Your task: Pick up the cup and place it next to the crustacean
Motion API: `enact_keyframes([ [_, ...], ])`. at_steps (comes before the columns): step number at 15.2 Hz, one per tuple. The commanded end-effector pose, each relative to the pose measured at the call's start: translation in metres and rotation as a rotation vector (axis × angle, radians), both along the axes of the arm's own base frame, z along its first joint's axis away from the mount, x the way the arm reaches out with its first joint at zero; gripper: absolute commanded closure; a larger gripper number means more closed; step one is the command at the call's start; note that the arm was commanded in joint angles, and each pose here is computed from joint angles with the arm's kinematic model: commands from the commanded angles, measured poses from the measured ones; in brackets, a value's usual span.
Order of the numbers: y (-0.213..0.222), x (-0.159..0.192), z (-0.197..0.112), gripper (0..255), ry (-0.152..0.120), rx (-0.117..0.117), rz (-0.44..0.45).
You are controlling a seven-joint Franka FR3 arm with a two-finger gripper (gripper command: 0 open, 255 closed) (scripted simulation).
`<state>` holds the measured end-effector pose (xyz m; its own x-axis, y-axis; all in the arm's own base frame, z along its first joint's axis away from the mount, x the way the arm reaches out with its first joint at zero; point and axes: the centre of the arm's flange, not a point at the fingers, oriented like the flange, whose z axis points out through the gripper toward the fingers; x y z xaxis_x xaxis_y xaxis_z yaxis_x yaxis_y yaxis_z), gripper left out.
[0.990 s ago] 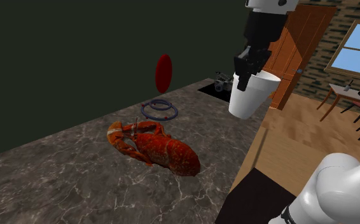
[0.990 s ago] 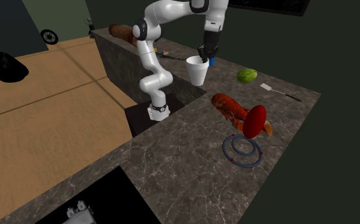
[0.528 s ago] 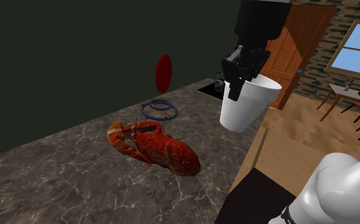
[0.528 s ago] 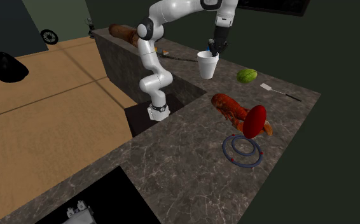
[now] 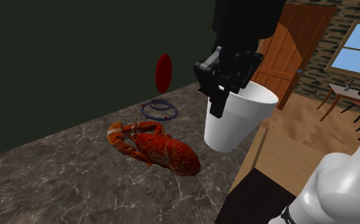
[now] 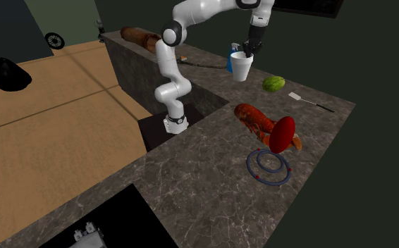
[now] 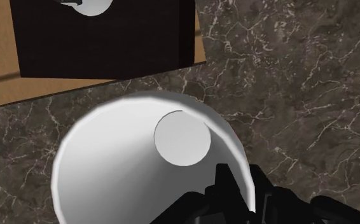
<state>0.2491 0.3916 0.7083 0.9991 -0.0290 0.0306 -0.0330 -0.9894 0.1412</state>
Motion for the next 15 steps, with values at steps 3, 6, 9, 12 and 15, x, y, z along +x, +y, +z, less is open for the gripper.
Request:
enact_keyframes([
  [3, 0.05, -0.014, -0.004, 255, 0.0, 0.003, -0.003],
  [6, 0.05, -0.014, -0.02, 255, 0.0, 0.003, -0.003],
  [9, 0.05, -0.014, -0.036, 255, 0.0, 0.003, -0.003],
  [12, 0.05, -0.014, -0.052, 255, 0.0, 0.003, -0.003],
  [15, 0.05, -0.014, -0.068, 255, 0.0, 0.003, -0.003],
])
